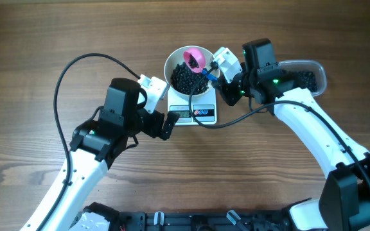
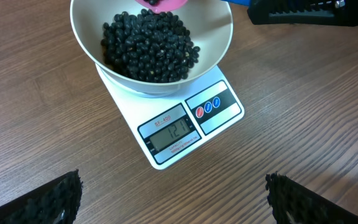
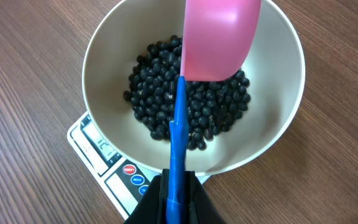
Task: Scoop item into bowl and weigh 150g on scale
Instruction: 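Tip the scoop over the bowl to pour the beans in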
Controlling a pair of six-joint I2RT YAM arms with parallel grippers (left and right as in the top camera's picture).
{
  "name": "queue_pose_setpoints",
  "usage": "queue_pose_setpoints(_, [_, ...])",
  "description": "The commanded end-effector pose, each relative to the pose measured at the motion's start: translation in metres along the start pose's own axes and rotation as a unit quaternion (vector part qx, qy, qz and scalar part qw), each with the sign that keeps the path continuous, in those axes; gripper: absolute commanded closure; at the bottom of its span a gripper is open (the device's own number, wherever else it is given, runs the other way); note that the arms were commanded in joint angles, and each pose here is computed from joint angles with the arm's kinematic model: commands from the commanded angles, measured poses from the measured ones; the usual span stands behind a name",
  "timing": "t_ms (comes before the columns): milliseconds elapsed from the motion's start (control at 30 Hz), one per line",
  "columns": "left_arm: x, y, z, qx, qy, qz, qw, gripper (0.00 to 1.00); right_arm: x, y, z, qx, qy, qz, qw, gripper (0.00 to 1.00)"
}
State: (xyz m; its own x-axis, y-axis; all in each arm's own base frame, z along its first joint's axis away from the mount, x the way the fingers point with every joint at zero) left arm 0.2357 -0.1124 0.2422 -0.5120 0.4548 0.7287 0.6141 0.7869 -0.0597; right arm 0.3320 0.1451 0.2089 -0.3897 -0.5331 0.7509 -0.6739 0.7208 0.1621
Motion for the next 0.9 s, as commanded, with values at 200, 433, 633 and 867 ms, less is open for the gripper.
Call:
queue_pose_setpoints(200, [-0.0029,-0.0012,0.0019,-0.005,0.005,0.007,1.0,0.0,-0.003,-0.0009,-0.0006,0.053,0.005,0.004,0.999,0.96])
queue_pose_setpoints(433, [-0.0029,-0.0011,0.0018,-0.006,0.005,0.006,1.0,0.0,-0.0027,-0.007,-0.0016,0.007,0.007,0.045,0.999,0.96])
queue_pose_setpoints(633, [-0.0029,-0.0012,0.0019,-0.005,0.005,0.007,1.0,0.0,-0.0029,-0.0039,-0.0014,0.016,0.005,0.023,1.0,0.96])
queue_pose_setpoints(867, [-0.0029,-0.0012,0.0019,-0.005,0.005,0.007,1.0,0.0,-0.0029,-0.0023,-0.0019,0.009,0.002,0.012,1.0,0.96])
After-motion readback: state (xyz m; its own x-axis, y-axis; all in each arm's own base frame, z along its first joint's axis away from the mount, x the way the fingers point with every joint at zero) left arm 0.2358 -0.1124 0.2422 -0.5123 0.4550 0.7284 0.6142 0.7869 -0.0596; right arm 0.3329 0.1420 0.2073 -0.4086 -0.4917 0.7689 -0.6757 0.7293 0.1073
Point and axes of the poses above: each gripper's point midway between its finger pads, its own x axis back along the fingers, its own y axis along the line the jaws close on, z = x × y, the point moved 10 cm from there along x, back along the fingers, and after that the axes turned 7 degrees about -x, right-handed, at the moved point
